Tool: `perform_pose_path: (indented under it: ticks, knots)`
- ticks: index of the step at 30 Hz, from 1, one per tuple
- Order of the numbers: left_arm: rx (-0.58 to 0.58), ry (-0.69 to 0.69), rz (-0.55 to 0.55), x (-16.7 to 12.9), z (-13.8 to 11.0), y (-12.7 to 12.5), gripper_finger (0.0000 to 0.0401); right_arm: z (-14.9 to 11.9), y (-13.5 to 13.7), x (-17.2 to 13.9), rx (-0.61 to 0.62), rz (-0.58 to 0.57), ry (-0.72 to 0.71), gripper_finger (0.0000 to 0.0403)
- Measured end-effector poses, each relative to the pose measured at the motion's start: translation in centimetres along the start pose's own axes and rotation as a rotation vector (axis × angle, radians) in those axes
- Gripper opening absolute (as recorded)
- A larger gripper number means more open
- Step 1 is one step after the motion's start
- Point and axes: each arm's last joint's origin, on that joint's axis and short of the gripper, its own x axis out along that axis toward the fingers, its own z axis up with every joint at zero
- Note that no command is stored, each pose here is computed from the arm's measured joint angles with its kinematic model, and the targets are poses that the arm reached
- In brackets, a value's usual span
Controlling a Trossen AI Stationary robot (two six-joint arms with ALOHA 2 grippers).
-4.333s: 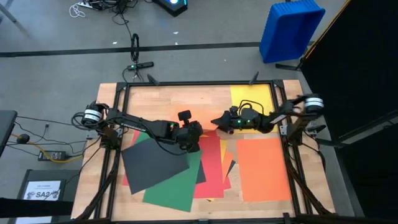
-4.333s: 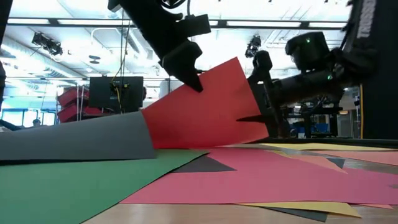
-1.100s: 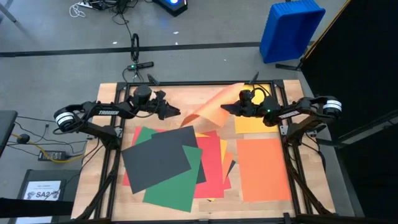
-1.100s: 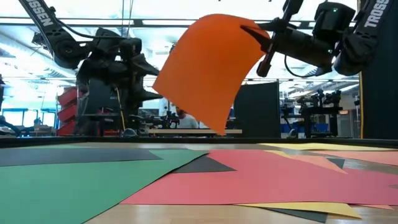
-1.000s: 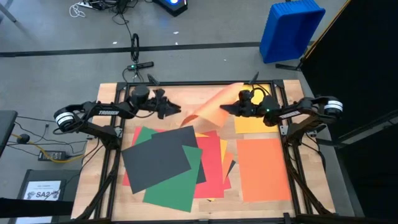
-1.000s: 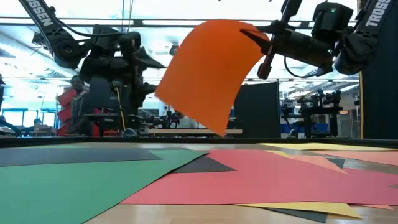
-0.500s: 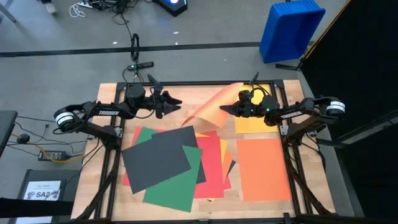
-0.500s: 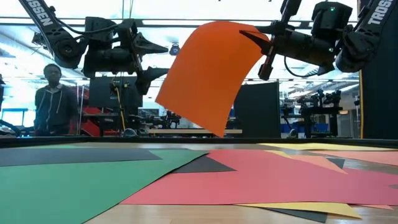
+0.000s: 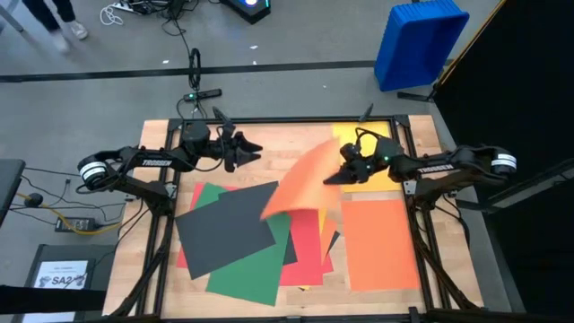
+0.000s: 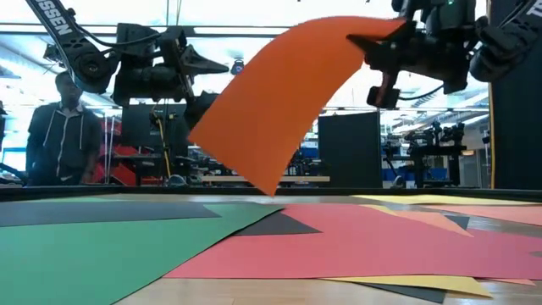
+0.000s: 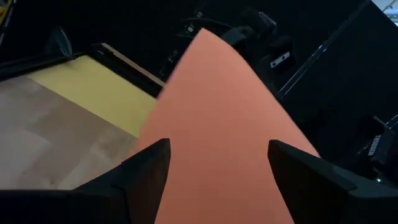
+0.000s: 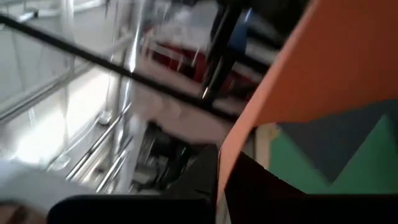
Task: Organize paper
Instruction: Stack the orange colored paper on top of the orange colored paper
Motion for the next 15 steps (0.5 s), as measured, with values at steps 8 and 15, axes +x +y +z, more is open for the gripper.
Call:
perform_pose_path:
  ticks: [8, 15]
  knots:
    - [-0.016, 0.085, -0.072, 1.2, -0.8, -1.2, 0.0257, -1.2, 1.2, -0.1, 0.085, 0.107, 0.282, 0.0]
    - [0.079, 0.245, -0.108, 5.0, 0.2, -3.4, 0.0257, -2.6, 1.4, 0.6, 0.131, 0.128, 0.411, 0.0]
